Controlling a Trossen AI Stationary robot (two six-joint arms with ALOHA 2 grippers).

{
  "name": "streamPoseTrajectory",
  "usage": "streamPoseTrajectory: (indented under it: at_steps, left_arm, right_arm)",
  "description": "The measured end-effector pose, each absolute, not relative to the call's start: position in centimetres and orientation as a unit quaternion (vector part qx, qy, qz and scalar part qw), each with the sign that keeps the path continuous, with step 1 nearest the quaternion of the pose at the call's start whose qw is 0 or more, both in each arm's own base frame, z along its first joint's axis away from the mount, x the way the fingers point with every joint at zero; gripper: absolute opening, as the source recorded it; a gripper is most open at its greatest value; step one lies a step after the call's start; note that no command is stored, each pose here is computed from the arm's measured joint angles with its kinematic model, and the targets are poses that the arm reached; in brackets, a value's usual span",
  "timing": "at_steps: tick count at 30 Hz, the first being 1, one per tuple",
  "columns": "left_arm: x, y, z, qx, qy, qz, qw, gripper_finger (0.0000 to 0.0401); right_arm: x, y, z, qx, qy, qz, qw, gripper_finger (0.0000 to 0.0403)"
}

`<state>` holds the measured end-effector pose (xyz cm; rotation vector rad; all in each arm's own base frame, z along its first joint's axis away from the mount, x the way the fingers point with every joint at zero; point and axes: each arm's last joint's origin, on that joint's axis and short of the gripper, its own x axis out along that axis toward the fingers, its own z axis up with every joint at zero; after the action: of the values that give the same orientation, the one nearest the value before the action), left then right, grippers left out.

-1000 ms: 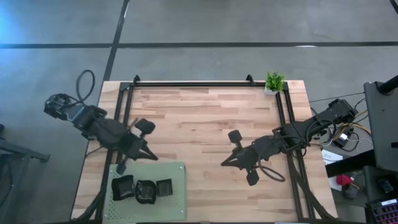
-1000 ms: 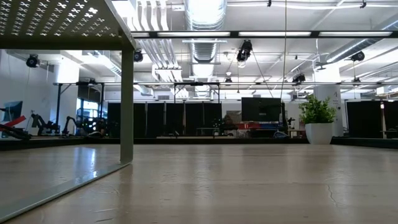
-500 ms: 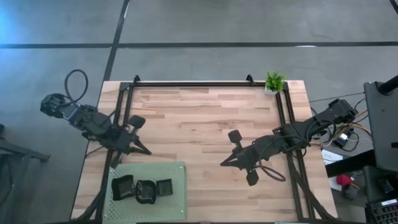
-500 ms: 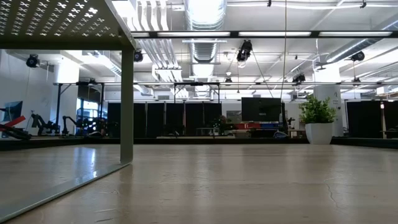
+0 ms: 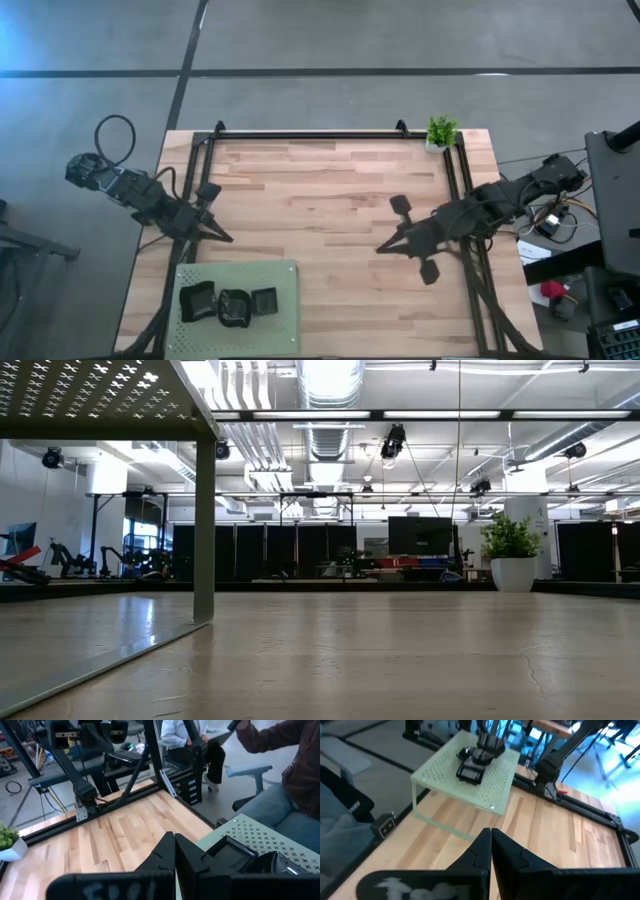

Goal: Pick & Place Mini shaped plates
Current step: Return to Home Position

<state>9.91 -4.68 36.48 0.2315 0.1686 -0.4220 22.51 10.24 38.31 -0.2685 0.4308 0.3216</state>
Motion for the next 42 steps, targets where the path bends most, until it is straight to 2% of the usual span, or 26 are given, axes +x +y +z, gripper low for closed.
streamPoseTrajectory:
  at_steps: [6,11,16,21,31,42]
  left_arm:
    - [8.7,-4.1,35.4,0.104,0.059,-0.205,0.971,0.0000]
    - [7.6,-3.5,34.2,0.096,0.045,-0.204,0.973,0.0000]
    - [6.3,-2.9,33.0,0.085,0.004,-0.201,0.976,0.0000]
    - [5.1,-2.3,31.8,0.076,-0.021,-0.199,0.977,0.0000]
    - [2.8,-1.2,30.3,0.059,-0.079,-0.194,0.976,0.0000]
    - [3.1,-1.4,28.8,0.069,-0.063,-0.199,0.976,0.0000]
  right_arm:
    - [19.7,9.0,38.9,-0.107,0.183,0.169,0.963,0.0008]
    - [17.8,8.1,39.0,-0.078,0.118,0.174,0.975,0.0008]
    - [15.8,7.2,37.8,-0.072,0.076,0.175,0.979,0.0008]
    - [14.0,6.4,36.3,-0.028,0.031,0.172,0.984,0.0008]
    - [11.2,5.0,33.2,-0.022,-0.031,0.171,0.985,0.0008]
    - [8.2,3.6,32.0,0.008,-0.083,0.170,0.982,0.0008]
